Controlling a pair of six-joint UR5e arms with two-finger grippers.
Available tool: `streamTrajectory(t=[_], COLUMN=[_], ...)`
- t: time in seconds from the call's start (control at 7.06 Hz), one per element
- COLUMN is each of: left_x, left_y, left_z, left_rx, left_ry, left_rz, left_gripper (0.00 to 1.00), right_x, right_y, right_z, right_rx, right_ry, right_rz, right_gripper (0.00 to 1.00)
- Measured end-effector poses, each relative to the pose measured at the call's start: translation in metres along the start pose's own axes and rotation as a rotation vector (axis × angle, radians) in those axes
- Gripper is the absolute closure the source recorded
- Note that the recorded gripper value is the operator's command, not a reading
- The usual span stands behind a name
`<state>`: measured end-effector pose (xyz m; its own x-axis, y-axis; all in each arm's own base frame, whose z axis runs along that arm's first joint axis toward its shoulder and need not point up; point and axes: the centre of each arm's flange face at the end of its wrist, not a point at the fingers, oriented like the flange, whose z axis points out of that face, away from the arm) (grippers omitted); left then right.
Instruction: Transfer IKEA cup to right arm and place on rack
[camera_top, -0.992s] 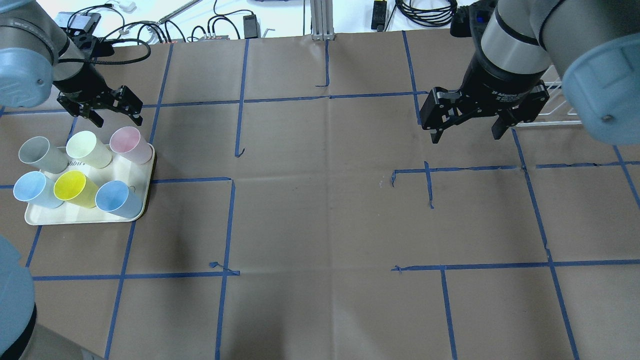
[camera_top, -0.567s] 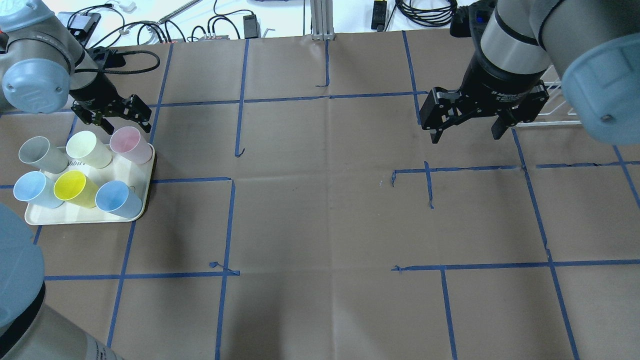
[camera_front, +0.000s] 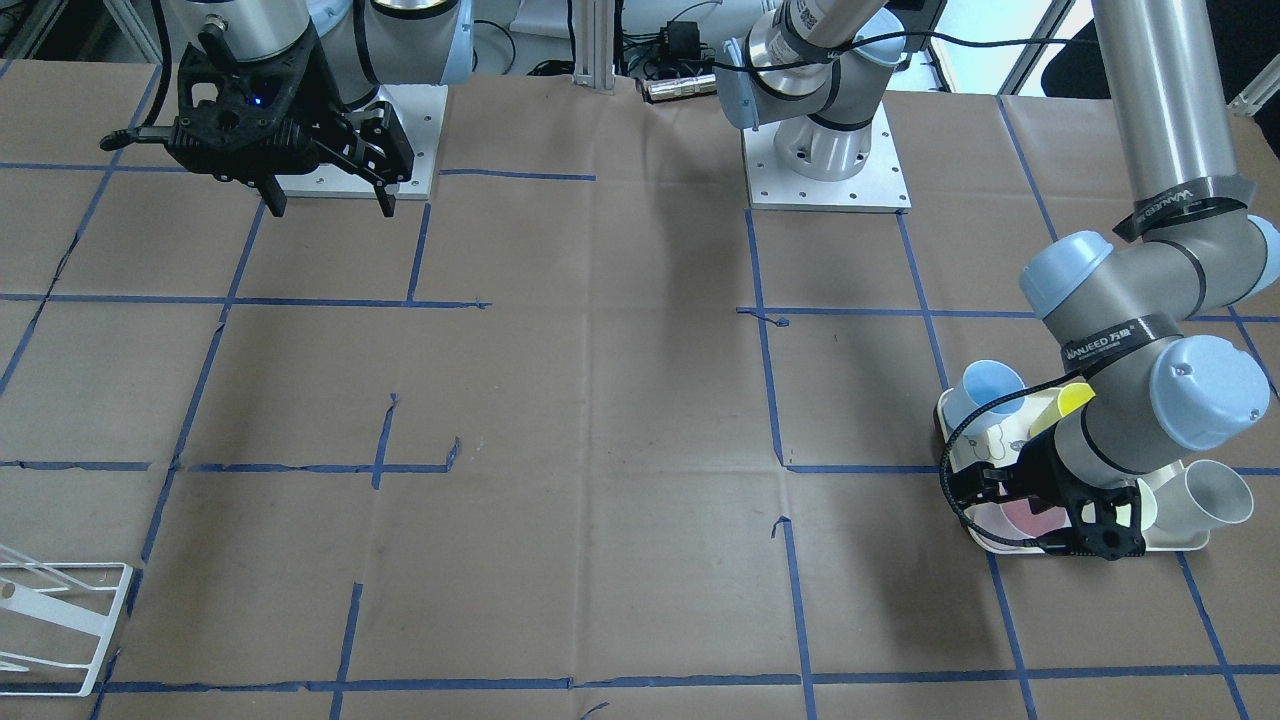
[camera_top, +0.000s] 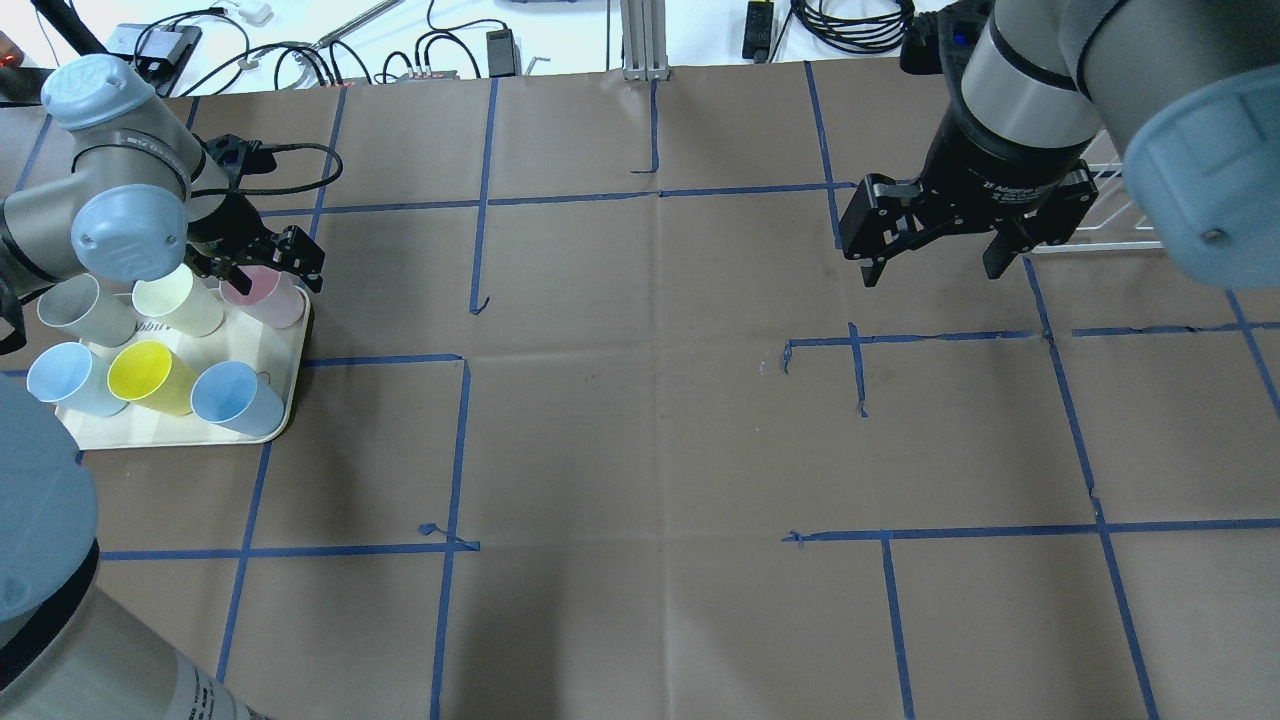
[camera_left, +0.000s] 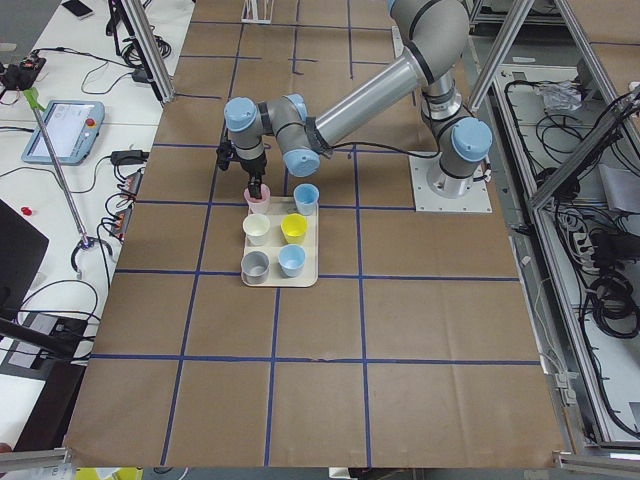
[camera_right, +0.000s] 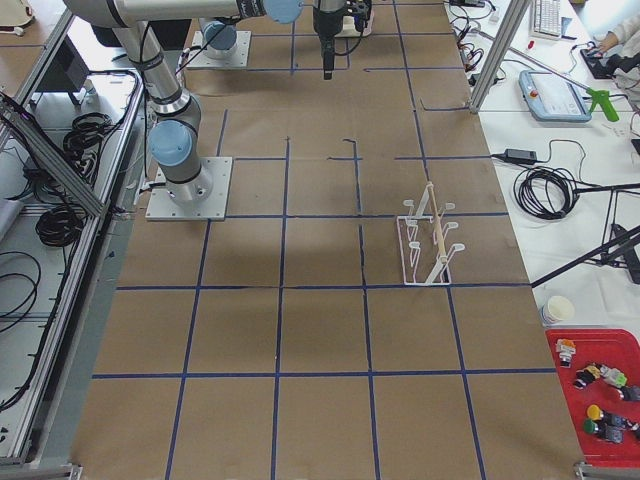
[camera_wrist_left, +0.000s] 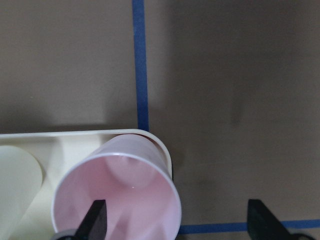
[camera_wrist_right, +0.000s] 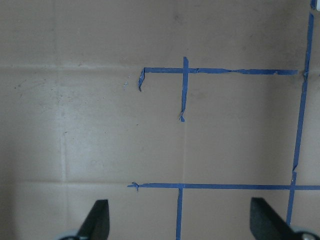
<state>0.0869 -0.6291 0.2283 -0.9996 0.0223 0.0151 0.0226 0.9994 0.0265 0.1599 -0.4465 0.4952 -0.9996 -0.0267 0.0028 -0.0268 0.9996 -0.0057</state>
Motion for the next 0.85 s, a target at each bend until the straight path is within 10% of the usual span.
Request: streamTrajectory(t=[0.28,0.71,0.85], left_x=[-0.0018,-0.0026,-0.0024], left_y=[-0.0007,-0.0014,-0.0011], left_z=[-0.0023,-0.0036,-0.0042], left_rx=[0.012,0.015,0.013], left_ry=[-0.01,-0.008,-0.006], left_rz=[-0.002,-0.001,-0.001], left_gripper=[0.16,0.91,1.0], right_x=[-0.0001,-0.0002,-0.0002], right_y=[0.0004,0.0001,0.0001], right_z=[-0.0001,0.0005,0.0008], right_rx=[0.0,-0.001,-0.002], right_ry=[0.0,0.0,0.0], right_rz=[-0.001,-0.001,-0.001], right_gripper=[0.0,0.0,0.0])
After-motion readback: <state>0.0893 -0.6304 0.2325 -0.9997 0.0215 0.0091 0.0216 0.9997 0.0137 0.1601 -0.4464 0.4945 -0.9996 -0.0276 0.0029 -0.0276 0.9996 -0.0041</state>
